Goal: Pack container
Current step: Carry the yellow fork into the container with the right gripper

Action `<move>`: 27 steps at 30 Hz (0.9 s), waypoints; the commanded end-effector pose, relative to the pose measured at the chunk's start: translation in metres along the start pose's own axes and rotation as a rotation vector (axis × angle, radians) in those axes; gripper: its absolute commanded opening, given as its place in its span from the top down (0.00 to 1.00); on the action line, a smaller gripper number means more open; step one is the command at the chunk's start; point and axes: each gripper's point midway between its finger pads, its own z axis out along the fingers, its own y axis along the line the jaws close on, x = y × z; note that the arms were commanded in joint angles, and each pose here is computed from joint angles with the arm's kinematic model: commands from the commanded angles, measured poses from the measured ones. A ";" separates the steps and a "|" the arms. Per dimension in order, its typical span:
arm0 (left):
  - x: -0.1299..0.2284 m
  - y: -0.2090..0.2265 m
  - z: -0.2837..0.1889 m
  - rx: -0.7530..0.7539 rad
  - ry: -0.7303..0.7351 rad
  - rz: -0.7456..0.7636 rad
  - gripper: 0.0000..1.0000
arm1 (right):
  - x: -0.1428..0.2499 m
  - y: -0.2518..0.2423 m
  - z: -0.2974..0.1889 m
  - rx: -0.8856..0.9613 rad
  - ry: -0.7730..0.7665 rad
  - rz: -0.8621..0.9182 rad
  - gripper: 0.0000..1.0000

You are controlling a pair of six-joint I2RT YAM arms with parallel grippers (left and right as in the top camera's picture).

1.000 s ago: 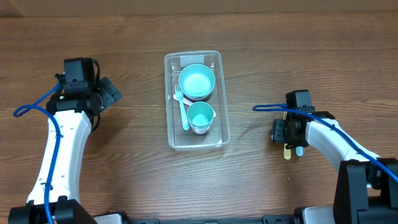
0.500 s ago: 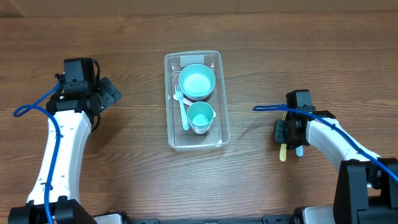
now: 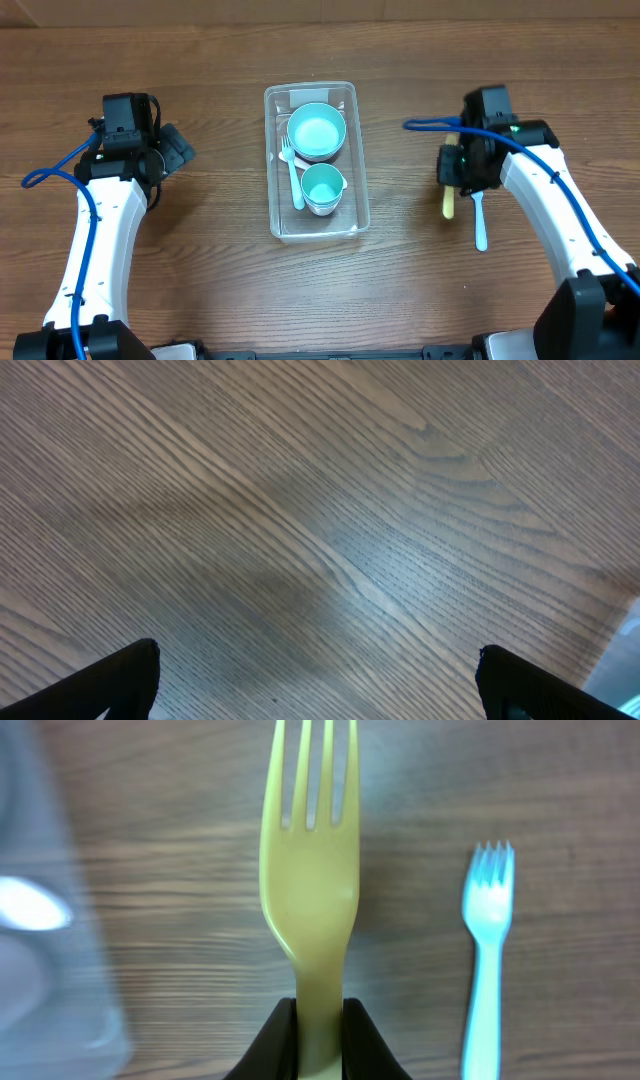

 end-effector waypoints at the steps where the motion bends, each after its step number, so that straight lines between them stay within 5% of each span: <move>1: -0.011 -0.003 -0.011 0.021 -0.036 0.010 0.00 | -0.018 0.037 -0.032 -0.054 -0.065 -0.074 0.96; 14: -0.011 -0.003 -0.011 0.021 -0.036 0.010 0.00 | 0.009 0.167 -0.051 -0.209 -0.154 -0.326 0.96; 27: -0.011 -0.003 -0.011 0.021 -0.036 0.010 0.00 | 0.011 0.180 -0.002 -0.189 -0.093 -0.329 0.96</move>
